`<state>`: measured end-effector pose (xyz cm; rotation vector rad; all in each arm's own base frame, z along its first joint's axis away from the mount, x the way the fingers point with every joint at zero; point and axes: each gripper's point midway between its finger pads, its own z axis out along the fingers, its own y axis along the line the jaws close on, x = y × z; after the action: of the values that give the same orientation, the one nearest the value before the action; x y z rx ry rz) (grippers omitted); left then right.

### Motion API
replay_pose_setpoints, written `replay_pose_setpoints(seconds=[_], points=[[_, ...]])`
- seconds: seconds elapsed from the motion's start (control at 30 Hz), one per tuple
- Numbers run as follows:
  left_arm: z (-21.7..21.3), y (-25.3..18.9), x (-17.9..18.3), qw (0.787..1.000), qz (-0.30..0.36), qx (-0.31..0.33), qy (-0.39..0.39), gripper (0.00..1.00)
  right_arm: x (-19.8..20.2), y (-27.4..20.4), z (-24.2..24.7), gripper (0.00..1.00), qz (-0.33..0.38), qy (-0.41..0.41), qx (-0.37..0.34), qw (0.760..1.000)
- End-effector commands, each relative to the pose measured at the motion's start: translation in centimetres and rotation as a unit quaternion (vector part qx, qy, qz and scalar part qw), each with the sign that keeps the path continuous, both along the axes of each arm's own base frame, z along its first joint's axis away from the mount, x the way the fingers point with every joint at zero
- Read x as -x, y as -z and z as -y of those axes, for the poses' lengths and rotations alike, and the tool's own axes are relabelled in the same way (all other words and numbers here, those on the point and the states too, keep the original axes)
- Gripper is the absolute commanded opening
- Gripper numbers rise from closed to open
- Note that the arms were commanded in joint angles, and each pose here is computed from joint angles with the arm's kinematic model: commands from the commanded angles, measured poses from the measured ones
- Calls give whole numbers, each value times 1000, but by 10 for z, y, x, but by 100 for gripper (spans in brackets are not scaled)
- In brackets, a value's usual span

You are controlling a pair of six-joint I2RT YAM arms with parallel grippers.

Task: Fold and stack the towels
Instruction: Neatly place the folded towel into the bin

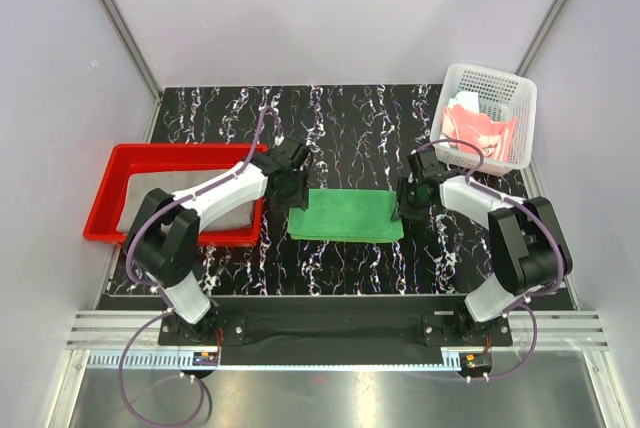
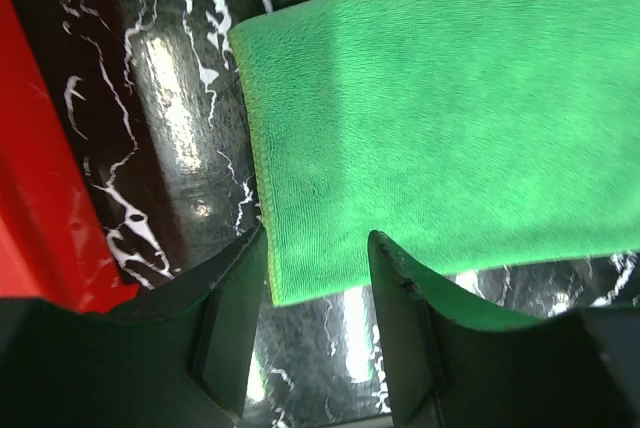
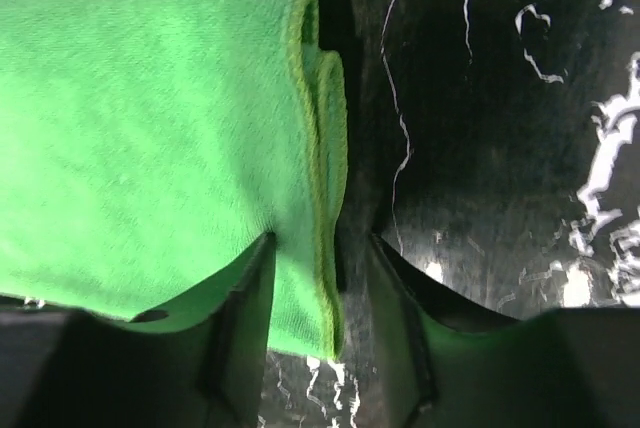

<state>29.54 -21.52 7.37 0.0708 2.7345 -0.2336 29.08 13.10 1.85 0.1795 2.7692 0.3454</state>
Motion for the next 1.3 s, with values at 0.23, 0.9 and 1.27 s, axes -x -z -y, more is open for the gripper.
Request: replay_pose_setpoints(seconds=[0.23, 0.9, 1.27], points=[[-2, 27, -6, 998, 12, 8, -62, 53, -9, -71, -2, 55, 100, -4, -30, 995], [-9, 80, 27, 995, -64, -23, -71, 22, -1, -127, 5, 56, 170, 7, -44, 984], [-33, 0, 4, 993, -10, -116, -36, 0, -1, -140, -2, 56, 190, 1, -71, 979]])
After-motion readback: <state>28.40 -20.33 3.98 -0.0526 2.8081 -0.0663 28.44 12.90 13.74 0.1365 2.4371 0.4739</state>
